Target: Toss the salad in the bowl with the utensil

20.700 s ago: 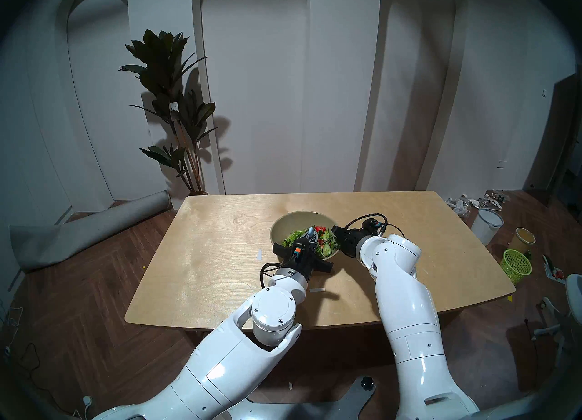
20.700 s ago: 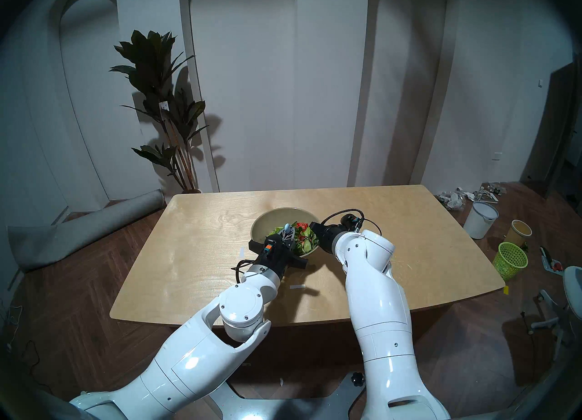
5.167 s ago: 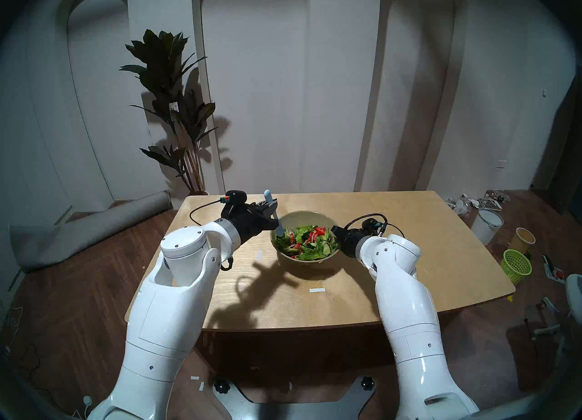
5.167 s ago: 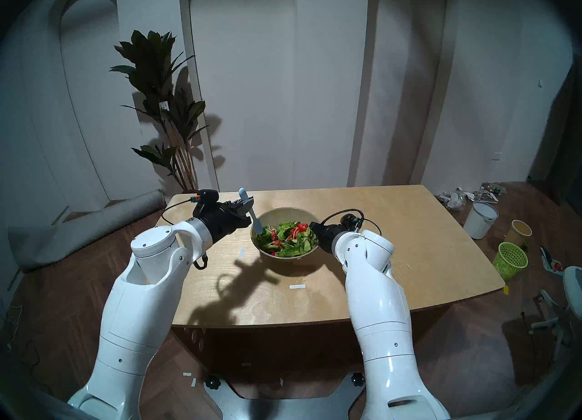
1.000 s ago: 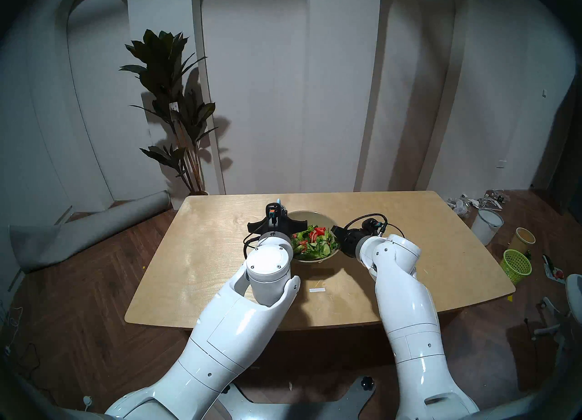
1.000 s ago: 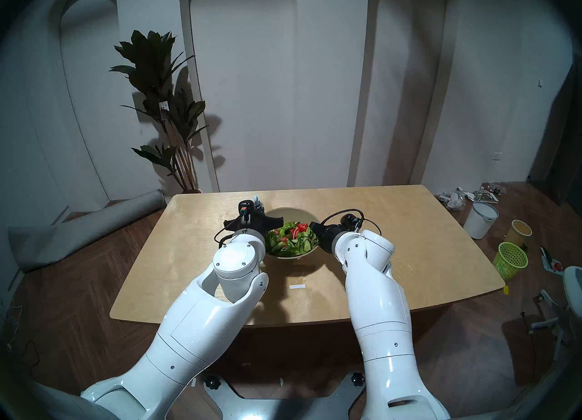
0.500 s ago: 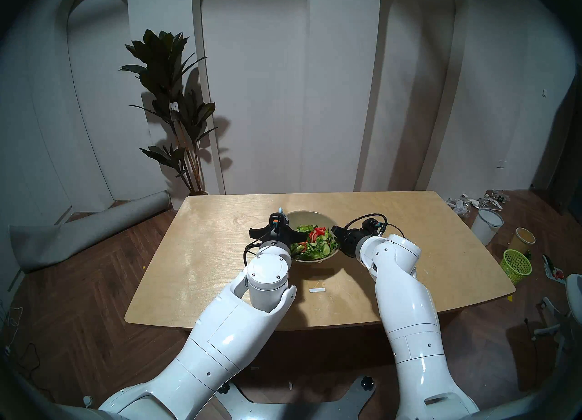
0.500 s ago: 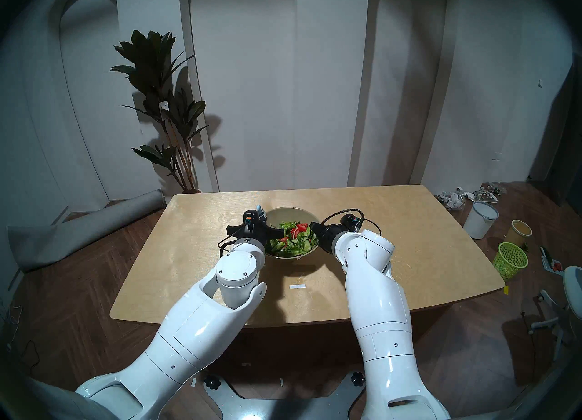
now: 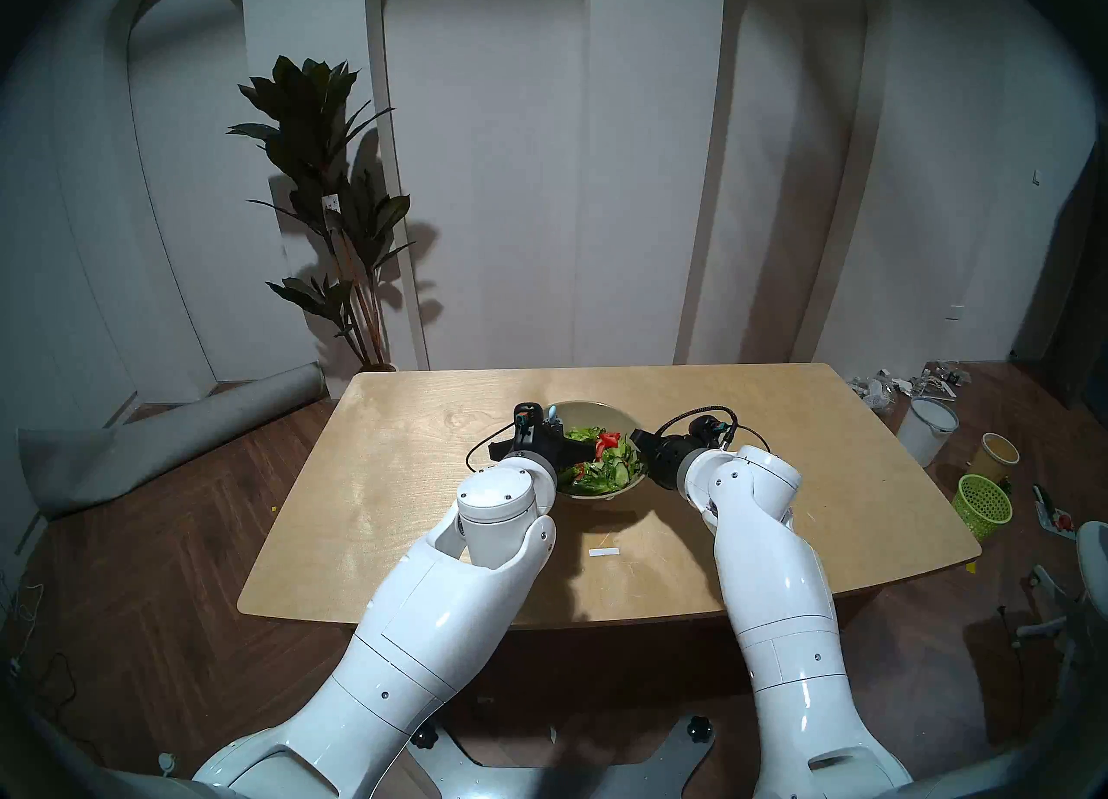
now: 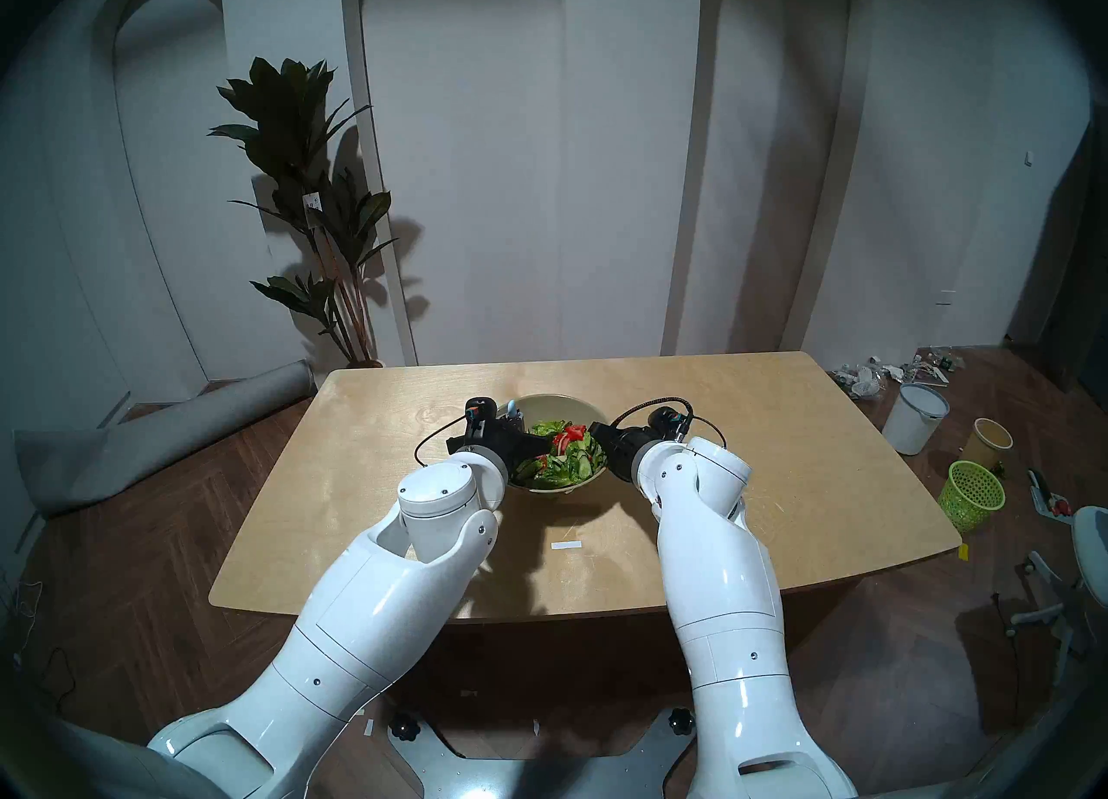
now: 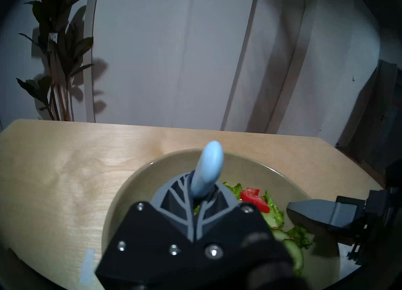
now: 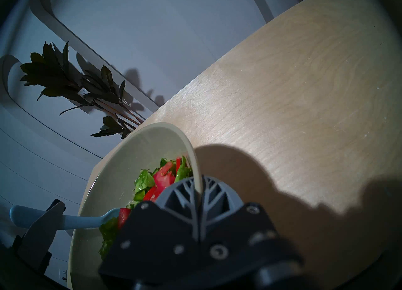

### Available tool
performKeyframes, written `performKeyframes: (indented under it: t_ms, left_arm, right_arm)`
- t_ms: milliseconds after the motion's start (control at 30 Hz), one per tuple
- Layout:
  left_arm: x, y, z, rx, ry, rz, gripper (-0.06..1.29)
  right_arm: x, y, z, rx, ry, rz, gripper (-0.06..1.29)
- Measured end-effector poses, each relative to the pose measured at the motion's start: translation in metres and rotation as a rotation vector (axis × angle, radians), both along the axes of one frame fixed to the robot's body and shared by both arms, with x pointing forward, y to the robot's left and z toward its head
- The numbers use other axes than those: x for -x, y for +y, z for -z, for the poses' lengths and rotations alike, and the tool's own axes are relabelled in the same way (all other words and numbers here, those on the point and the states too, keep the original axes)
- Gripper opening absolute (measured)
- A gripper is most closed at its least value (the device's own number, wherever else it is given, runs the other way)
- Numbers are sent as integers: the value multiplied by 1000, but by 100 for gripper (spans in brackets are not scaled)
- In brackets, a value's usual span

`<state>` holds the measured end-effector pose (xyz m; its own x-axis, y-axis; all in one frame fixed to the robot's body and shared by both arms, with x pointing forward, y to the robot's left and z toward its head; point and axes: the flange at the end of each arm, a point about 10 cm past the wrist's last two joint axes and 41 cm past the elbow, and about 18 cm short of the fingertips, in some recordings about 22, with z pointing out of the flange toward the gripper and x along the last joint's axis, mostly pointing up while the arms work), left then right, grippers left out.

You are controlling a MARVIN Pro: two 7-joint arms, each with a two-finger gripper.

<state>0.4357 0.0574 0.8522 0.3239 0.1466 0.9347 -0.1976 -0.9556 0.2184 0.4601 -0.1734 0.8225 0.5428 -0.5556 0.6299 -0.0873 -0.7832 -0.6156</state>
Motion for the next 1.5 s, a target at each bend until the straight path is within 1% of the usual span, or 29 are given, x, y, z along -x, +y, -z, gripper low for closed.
performKeyframes:
  t_ms: [167, 233, 400, 500, 600, 733, 767, 900, 1033, 1167, 1300, 1433, 1500]
  left_arm:
    - [6, -3, -18, 48, 8, 28, -3]
    - [12, -6, -30, 75, 12, 49, -3]
    - [17, -8, -36, 85, 15, 61, -3]
    - [20, -9, -41, 85, 5, 67, -3]
    - [24, -11, -44, 62, -28, 73, -3]
    - [30, -12, -46, 18, -104, 75, -3]
    - [32, -12, -47, 1, -132, 75, -3]
    - [38, -8, -45, -47, -207, 68, -3]
    - [41, 0, -39, -73, -252, 58, -3]
    - [39, 12, -31, -78, -275, 38, -3]
    - [38, 21, -24, -83, -276, 27, -3]
    - [35, 32, -17, -69, -242, 27, -3]
    - [33, 35, -15, -58, -212, 32, -3]
  right_arm:
    - [0, 0, 0, 0, 0, 0, -3]
    - [0, 0, 0, 0, 0, 0, -3]
    - [0, 0, 0, 0, 0, 0, -3]
    - [0, 0, 0, 0, 0, 0, -3]
    - [0, 0, 0, 0, 0, 0, -3]
    - [0, 0, 0, 0, 0, 0, -3]
    - [0, 0, 0, 0, 0, 0, -3]
    - [0, 0, 0, 0, 0, 0, -3]
    - [0, 0, 0, 0, 0, 0, -3]
    - [0, 0, 0, 0, 0, 0, -3]
    - [0, 0, 0, 0, 0, 0, -3]
    - [0, 0, 0, 0, 0, 0, -3]
    - [0, 0, 0, 0, 0, 0, -3]
